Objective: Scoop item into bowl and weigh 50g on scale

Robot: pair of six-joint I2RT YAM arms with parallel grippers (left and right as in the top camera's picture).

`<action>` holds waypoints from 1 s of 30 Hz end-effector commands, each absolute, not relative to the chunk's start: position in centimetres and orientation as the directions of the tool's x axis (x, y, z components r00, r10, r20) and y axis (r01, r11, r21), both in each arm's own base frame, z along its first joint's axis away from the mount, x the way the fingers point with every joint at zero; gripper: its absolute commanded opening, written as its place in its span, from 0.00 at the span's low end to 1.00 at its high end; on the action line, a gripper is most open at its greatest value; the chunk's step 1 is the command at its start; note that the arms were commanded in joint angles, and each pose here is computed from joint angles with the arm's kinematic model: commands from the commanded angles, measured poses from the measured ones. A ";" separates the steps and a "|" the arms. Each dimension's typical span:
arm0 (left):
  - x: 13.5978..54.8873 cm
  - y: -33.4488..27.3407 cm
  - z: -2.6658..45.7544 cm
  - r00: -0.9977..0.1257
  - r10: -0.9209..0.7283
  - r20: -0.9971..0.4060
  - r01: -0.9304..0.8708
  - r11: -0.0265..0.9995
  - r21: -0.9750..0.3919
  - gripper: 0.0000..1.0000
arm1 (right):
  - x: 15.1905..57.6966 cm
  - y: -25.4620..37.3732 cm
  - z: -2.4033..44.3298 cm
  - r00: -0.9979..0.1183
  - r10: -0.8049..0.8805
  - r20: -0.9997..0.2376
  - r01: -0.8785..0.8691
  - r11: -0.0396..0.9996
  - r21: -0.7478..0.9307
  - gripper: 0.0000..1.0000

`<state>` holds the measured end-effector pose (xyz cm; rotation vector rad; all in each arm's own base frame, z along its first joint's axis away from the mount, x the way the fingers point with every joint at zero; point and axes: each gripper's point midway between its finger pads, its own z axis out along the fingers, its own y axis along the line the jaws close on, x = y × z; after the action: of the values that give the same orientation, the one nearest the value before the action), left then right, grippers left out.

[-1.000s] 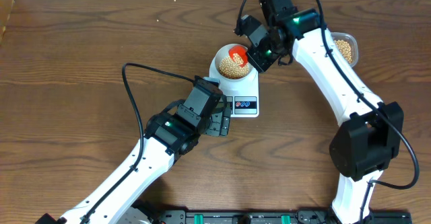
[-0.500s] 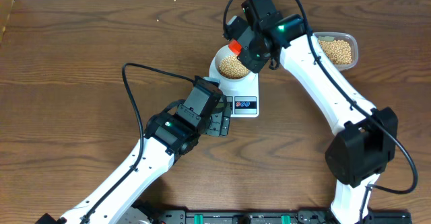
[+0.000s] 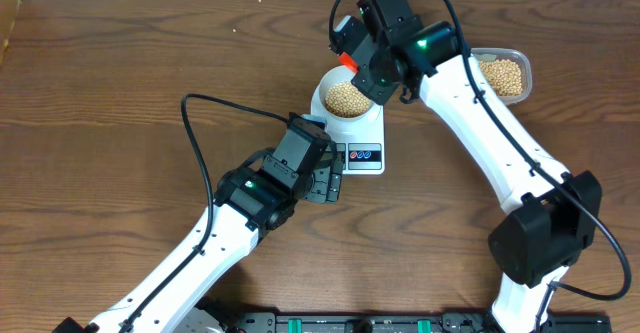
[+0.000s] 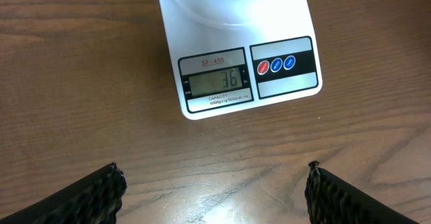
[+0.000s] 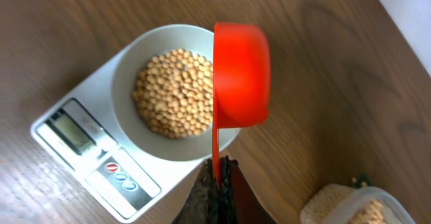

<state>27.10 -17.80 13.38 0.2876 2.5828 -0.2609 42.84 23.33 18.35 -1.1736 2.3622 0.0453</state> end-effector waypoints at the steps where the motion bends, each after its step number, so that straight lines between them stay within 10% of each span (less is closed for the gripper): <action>1: 27.2 -17.6 13.4 -0.837 0.155 -0.524 0.252 0.961 -0.118 0.88 | 42.7 23.2 22.1 -0.499 -0.667 -0.554 -0.749 0.653 -0.113 0.01; 11: 27.2 -17.6 13.4 -0.837 0.155 -0.524 0.252 0.961 -0.118 0.88 | 42.7 15.4 28.9 -0.585 -0.410 -0.699 -0.648 0.755 0.100 0.01; 30: 27.2 -17.6 13.4 -0.837 0.155 -0.525 0.252 0.960 -0.118 0.88 | 41.7 -2.9 22.0 -0.922 -0.034 -0.385 -0.066 0.995 0.070 0.01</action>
<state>27.10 -17.80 13.38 0.2876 2.5828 -0.2609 41.34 -1.94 23.52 -0.1255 2.6938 0.1728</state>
